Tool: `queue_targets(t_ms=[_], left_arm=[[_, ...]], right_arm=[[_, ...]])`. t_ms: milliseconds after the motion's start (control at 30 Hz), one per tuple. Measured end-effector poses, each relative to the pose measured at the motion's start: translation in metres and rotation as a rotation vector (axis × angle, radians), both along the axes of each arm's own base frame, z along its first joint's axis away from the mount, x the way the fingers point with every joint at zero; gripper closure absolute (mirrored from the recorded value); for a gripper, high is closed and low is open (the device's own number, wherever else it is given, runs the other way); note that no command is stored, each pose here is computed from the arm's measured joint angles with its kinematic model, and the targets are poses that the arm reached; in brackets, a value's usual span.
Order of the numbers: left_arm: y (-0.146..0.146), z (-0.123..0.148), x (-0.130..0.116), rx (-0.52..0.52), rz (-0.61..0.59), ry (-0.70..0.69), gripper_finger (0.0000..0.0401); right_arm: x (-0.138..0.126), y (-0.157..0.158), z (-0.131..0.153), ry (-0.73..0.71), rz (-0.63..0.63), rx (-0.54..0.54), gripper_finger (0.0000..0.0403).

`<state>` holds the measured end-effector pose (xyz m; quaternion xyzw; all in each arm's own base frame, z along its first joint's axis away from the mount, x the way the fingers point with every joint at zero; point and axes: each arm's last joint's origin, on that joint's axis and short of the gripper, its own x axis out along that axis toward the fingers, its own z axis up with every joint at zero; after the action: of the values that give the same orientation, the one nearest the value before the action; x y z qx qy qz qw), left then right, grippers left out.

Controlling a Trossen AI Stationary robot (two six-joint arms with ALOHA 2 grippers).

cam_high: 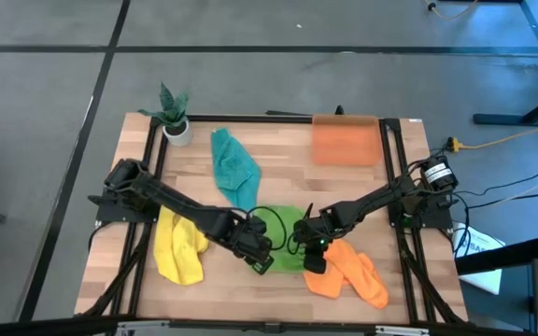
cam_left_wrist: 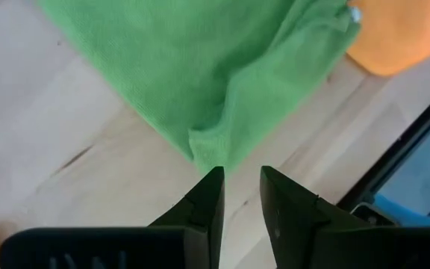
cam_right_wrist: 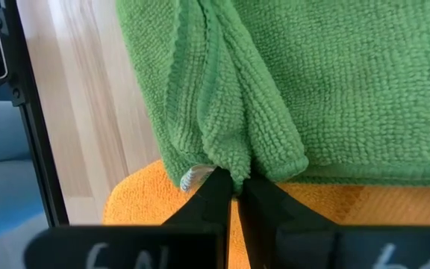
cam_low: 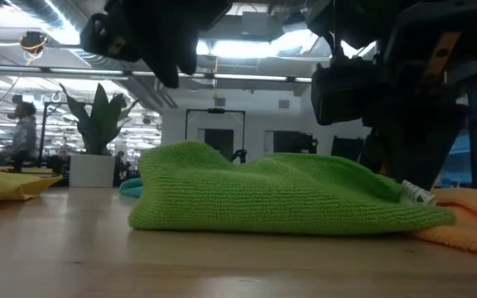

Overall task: Roll microfiber towels into tight, uniform cylinder then place into a basket
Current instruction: Fold the green towel

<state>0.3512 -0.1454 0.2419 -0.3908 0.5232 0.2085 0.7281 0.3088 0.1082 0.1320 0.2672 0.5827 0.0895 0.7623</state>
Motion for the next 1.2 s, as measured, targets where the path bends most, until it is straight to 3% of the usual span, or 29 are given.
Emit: queue_targets(t_ms=[800,1200], left_arm=[[-0.0045,-0.0001,-0.0017,0.004,-0.004,-0.003,0.0323],[-0.0046,-0.0001,-0.0017,0.004,-0.005,-0.004,0.0323]], right_arm=[[0.0026,-0.0047,0.0012,0.039,-0.062,0.067,0.0379],[0.0035,-0.0077,0.0014,0.054,-0.084,0.088,0.0292]])
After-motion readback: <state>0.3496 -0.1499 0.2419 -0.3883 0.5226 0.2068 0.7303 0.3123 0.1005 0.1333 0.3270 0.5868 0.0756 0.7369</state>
